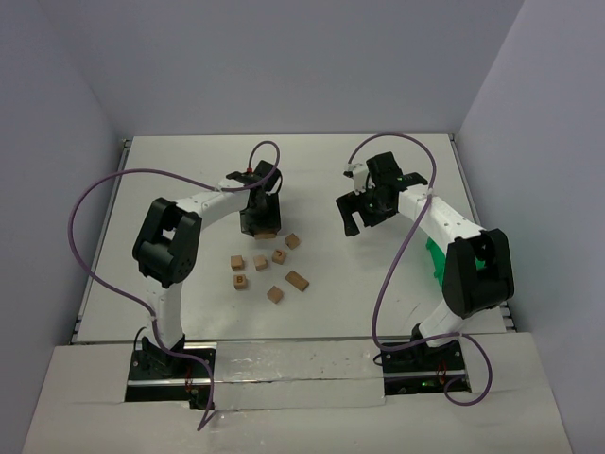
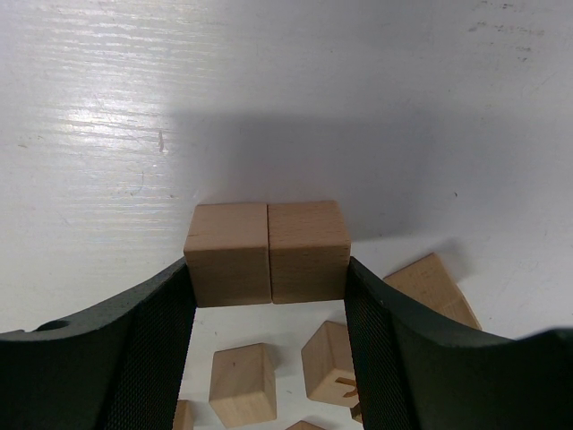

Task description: Build the wood block tower

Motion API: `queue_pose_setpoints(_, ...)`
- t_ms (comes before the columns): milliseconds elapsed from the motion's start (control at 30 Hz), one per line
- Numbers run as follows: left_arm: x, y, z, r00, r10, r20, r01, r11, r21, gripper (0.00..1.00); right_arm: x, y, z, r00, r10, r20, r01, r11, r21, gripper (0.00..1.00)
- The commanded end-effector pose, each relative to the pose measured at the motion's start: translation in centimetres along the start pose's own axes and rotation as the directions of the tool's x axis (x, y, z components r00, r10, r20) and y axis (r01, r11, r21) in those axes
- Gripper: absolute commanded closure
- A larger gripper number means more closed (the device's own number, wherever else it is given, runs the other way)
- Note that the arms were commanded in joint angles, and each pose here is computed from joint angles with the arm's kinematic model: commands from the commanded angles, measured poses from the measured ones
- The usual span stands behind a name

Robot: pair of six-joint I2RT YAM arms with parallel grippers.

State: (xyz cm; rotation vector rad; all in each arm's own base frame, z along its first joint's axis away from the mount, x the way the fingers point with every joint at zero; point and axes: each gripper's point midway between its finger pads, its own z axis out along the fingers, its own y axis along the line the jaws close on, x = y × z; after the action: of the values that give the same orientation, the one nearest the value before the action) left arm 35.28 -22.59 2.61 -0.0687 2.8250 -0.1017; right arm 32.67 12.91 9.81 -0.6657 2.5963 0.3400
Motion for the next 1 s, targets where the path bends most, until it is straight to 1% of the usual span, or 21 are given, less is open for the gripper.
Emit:
queue_pose_setpoints(0, 0.63, -0.18, 0.9, 1.0, -0.005, -0.027, 0.005, 1.0, -0.002, 0.69, -1.35, -0.34, -0.28, 0.999, 0.003, 0.046, -0.003, 1.0, 0.011, 0.0)
queue_pose_setpoints(100, 0.73, -0.24, 0.94, 1.0, 0.001, -0.03, -0.001, 1.0, 0.003, 0.6, -1.47, -0.35, -0.3, 0.999, 0.001, 0.047, -0.001, 1.0, 0.01, 0.0)
queue_pose_setpoints(233, 0.67, -0.13, 1.03, 1.0, 0.007, -0.027, -0.008, 1.0, -0.005, 0.57, -1.51, -0.43, -0.33, 0.999, 0.0, 0.047, -0.001, 1.0, 0.013, 0.0)
queue_pose_setpoints(267, 0.68, -0.08, 1.05, 1.0, 0.007, -0.028, -0.007, 1.0, -0.007, 0.54, -1.5, -0.43, -0.31, 0.999, 0.0, 0.047, -0.001, 1.0, 0.013, 0.0)
queue_pose_setpoints(300, 0.73, -0.01, 1.06, 1.0, 0.007, -0.029, -0.008, 1.0, -0.008, 0.49, -1.52, -0.41, -0.29, 0.999, 0.0, 0.046, 0.0, 1.0, 0.012, 0.0)
queue_pose_setpoints(533, 0.9, 0.06, 1.18, 0.999, 0.008, -0.031, -0.009, 1.0, -0.015, 0.27, -1.55, -0.41, -0.31, 0.999, -0.002, 0.047, 0.001, 1.0, 0.012, 0.0)
queue_pose_setpoints(567, 0.87, 0.08, 1.21, 0.999, 0.006, -0.032, -0.006, 1.0, -0.015, 0.25, -1.55, -0.42, -0.31, 0.999, -0.002, 0.047, 0.002, 1.0, 0.012, 0.0)
queue_pose_setpoints(667, 0.92, -0.04, 1.31, 0.999, 0.01, -0.035, -0.01, 1.0, -0.012, 0.24, -1.51, -0.44, -0.31, 0.999, -0.002, 0.046, 0.001, 1.0, 0.014, 0.0)
queue_pose_setpoints(867, 0.9, 0.0, 1.32, 0.999, 0.01, -0.034, -0.01, 1.0, -0.014, 0.27, -1.53, -0.46, -0.36, 0.999, -0.002, 0.047, 0.001, 1.0, 0.015, 0.0)
queue_pose_setpoints(967, 0.89, -0.11, 1.28, 0.999, 0.01, -0.033, -0.011, 1.0, -0.013, 0.26, -1.55, -0.47, -0.41, 0.999, -0.002, 0.048, 0.001, 1.0, 0.016, 0.0)
